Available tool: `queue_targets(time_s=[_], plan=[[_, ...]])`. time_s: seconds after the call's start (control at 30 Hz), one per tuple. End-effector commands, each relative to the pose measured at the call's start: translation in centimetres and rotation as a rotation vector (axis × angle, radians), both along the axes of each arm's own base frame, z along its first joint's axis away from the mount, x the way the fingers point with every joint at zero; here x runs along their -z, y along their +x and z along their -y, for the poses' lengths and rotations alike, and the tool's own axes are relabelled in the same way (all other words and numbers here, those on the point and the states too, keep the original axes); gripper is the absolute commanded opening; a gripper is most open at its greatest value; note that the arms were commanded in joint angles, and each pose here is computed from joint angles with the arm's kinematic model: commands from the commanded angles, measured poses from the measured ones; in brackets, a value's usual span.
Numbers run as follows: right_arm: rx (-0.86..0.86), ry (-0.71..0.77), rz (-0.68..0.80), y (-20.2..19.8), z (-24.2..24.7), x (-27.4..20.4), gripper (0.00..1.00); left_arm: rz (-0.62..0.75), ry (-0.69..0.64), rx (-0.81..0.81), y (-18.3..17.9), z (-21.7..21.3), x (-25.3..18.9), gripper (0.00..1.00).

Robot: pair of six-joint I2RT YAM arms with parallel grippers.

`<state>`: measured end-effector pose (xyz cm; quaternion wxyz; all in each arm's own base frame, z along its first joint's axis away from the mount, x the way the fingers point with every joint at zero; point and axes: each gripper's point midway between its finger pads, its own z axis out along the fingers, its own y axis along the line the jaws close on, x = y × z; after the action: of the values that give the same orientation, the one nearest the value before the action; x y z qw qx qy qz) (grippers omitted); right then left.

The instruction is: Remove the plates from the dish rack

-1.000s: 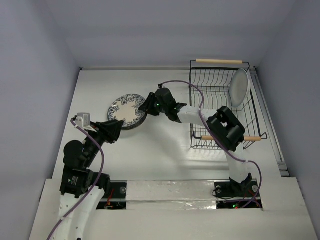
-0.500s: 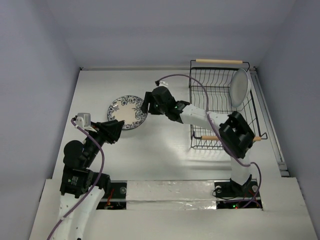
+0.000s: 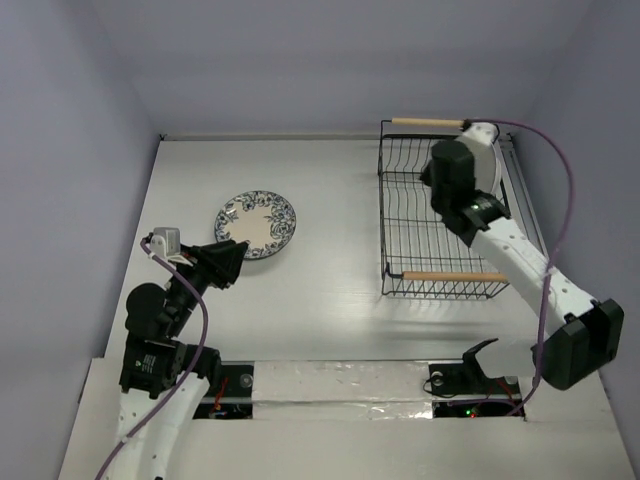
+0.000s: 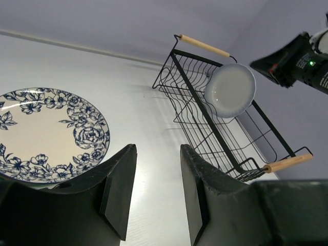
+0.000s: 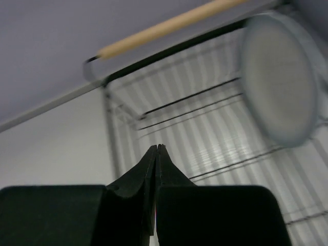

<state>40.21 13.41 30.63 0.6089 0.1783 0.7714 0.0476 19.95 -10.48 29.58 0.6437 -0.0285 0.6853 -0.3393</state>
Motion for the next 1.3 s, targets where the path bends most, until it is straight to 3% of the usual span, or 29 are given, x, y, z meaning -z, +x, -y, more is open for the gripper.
queue_targets(time_s=[0.0, 0.1, 0.2, 0.23, 0.33, 0.43, 0.67, 0.8, 0.87, 1.0, 1.1, 1.27], plan=[[0.239, -0.114, -0.058, -1.3, 9.2, 2.2, 0.0, 0.079, -0.013, 0.018, -0.4, 0.2, -1.7, 0.37], [0.341, -0.124, -0.058, -1.8, 12.7, 2.9, 0.03, 0.086, -0.015, 0.022, -0.7, 0.3, -1.9, 0.37], [0.431, -0.142, -0.108, -1.5, 16.5, 4.2, 0.24, 0.089, -0.017, 0.04, -1.0, 0.6, -1.9, 0.37], [0.449, -0.136, -0.114, -1.2, 17.6, 4.7, 0.37, 0.097, -0.019, 0.04, -1.1, 0.6, -2.1, 0.38], [0.463, -0.13, -0.133, -0.3, 18.4, 6.3, 0.58, 0.109, -0.024, 0.051, -1.5, 0.7, -2.3, 0.39], [0.476, -0.14, -0.173, 0.7, 19.7, 7.5, 0.6, 0.117, -0.029, 0.071, -1.9, 1.1, -2.5, 0.4], [0.45, -0.131, -0.241, 2.8, 21.6, 9.7, 0.59, 0.132, -0.035, 0.084, -2.5, 1.2, -2.9, 0.4], [0.455, -0.157, -0.267, 4.2, 22.3, 10.5, 0.53, 0.133, -0.036, 0.078, -2.6, 1.1, -2.9, 0.4], [0.471, -0.179, -0.279, 4.4, 22.7, 10.8, 0.44, 0.136, -0.038, 0.083, -2.7, 1.2, -3.0, 0.4], [0.49, -0.213, -0.275, 4.1, 23.2, 10.5, 0.35, 0.137, -0.038, 0.085, -2.7, 1.2, -3.0, 0.4], [0.485, -0.241, -0.282, 4.0, 23.4, 10.1, 0.34, 0.136, -0.038, 0.085, -2.7, 1.2, -3.0, 0.4], [0.507, -0.319, -0.31, 4.0, 22.5, 9.4, 0.07, 0.133, -0.037, 0.083, -2.7, 1.2, -3.0, 0.4]])
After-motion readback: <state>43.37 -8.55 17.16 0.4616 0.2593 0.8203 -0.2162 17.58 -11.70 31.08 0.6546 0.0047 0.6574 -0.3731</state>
